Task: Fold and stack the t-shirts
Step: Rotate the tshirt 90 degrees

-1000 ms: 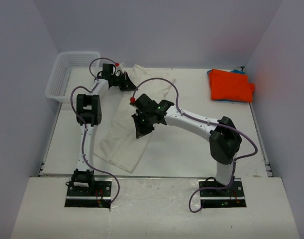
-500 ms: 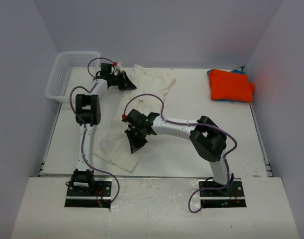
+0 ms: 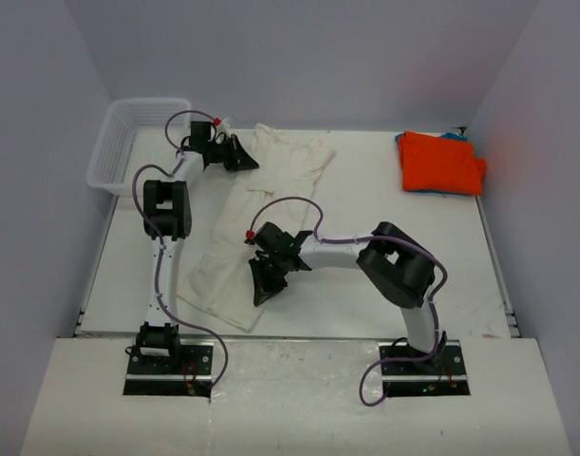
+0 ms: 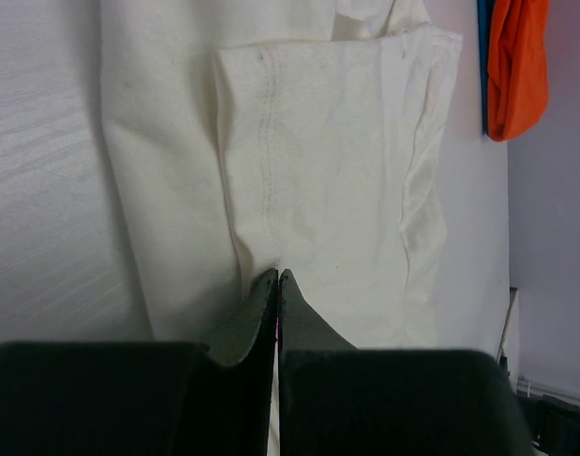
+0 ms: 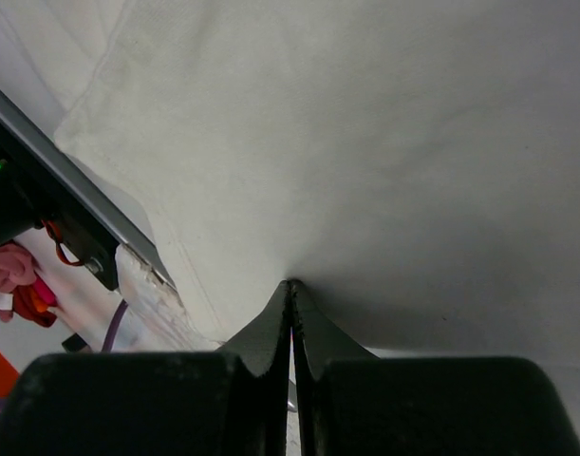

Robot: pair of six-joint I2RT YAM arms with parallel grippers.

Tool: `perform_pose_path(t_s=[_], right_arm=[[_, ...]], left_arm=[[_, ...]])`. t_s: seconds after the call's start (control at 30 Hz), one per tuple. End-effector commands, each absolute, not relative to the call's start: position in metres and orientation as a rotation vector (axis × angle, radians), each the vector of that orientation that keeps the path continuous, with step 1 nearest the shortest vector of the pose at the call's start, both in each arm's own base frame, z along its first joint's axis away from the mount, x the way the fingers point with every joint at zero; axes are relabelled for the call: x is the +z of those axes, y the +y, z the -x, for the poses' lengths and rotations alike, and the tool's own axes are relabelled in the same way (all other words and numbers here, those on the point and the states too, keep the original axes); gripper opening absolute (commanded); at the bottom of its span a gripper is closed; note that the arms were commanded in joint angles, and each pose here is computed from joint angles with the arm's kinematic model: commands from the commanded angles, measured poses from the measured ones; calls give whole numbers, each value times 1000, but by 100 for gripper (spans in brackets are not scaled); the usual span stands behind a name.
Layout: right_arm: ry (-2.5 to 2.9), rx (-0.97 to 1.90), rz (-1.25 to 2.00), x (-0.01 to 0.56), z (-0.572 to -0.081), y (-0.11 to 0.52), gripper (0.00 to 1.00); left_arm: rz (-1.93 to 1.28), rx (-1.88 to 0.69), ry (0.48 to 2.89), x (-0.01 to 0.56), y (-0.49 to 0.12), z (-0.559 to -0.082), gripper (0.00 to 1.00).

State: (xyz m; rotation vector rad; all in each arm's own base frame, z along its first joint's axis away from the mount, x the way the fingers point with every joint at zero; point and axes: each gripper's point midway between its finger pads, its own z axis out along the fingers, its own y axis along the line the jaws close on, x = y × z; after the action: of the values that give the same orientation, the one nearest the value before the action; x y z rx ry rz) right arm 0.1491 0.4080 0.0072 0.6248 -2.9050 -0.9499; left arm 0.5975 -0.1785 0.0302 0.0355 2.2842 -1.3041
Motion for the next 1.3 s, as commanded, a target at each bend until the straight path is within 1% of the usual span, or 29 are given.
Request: perform_pose_path(t_s=[0.0,0.13,0.23,0.33,0.5,0.7,0.9,1.1,1.27], right_arm=[[-2947,-645,-552,-42,-127,362,0],[-3028,-433,-438,-58,-123,322,0],[-3063,-342,-338,-62,-120,302,0],[-3053,-294,-235,-67,-117,288,0],[-3045,-204,-154,-76,-112,268,0],[-3044,-147,28,-79,-119,233,0],[-3048,-143,139,-81,-126,203,0],[-3047,-148,148,-80,-126,201,0],[-3027,-104,234,-87,-117,187,0]], left_arm=[[-50,-1328,2227,38,-176,-608,0],[-41,-1335,2226,32,-175,-609,0],[-32,-1347,2221,28,-175,-610,0],[-27,-1356,2218,25,-176,-611,0],[-12,-1361,2225,18,-172,-610,0],[11,-1340,2237,11,-164,-606,0],[14,-1351,2228,14,-164,-608,0],[18,-1357,2238,12,-167,-603,0],[8,-1365,2251,10,-177,-595,0]])
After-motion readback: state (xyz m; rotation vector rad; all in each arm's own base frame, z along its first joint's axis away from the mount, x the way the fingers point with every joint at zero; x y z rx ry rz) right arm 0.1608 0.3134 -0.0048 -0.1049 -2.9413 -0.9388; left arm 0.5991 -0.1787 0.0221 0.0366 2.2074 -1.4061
